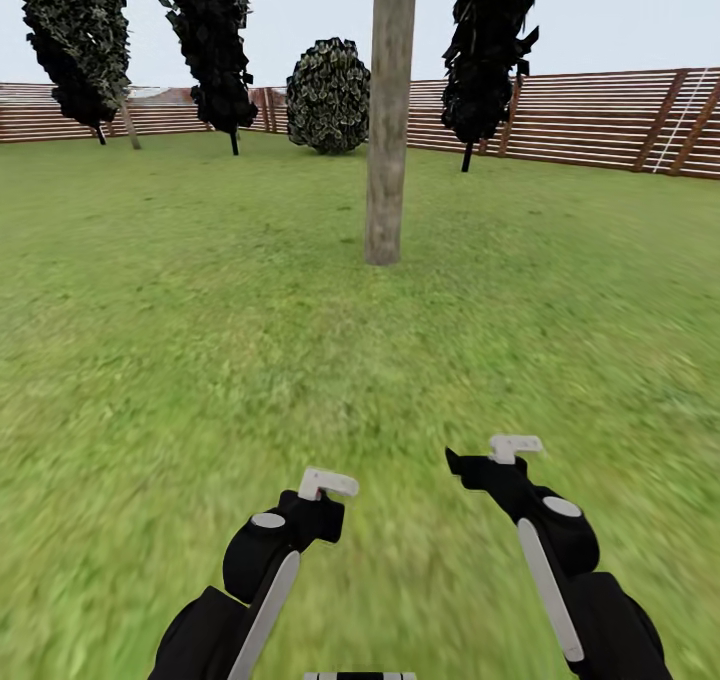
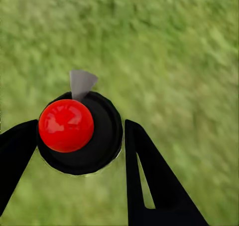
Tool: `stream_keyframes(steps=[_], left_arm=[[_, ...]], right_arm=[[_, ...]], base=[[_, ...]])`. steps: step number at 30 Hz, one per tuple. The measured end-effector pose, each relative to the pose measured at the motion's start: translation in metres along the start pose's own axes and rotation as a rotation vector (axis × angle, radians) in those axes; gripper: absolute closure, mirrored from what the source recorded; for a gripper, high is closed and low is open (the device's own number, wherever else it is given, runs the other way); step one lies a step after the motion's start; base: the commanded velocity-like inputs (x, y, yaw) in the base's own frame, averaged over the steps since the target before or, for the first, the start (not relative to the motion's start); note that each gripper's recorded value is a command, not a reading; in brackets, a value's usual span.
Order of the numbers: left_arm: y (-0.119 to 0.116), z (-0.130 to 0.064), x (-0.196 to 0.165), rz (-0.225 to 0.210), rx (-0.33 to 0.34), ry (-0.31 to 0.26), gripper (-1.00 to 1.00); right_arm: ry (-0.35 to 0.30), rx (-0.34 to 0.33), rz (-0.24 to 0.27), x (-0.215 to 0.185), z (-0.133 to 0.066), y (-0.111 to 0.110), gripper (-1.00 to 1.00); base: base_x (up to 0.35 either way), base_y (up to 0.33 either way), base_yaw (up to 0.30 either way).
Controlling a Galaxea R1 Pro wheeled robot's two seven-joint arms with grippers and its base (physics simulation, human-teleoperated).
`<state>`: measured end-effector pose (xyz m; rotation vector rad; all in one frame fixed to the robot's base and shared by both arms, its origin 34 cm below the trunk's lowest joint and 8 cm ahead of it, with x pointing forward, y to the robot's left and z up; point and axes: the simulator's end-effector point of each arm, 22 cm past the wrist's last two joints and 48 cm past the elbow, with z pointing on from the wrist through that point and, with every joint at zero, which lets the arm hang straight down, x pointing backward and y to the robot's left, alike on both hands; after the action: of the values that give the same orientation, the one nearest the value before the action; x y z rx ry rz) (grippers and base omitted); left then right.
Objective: In the garden, pick up the pesticide atomizer on the floor and spray pesticide onto both trees until each tree trunk is fully covered.
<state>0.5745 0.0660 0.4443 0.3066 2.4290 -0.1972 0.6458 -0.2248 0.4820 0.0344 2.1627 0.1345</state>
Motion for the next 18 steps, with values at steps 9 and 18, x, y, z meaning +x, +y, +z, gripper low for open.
stream_keyframes(steps=[9,18], left_arm=[[0.0004,0.0,-0.0031,-0.003,0.0,-0.015,1.0],[0.0004,0.0,-0.0041,-0.004,0.0,-0.019,1.0]], right_arm=[[0.01,-0.014,0.007,0.0019,-0.0002,0.0005,-1.0],[0.025,-0.041,0.004,0.0042,-0.0001,0.0078,-1.0]], base=[[0.335,0.0,0.0],[0.335,0.0,-0.003]])
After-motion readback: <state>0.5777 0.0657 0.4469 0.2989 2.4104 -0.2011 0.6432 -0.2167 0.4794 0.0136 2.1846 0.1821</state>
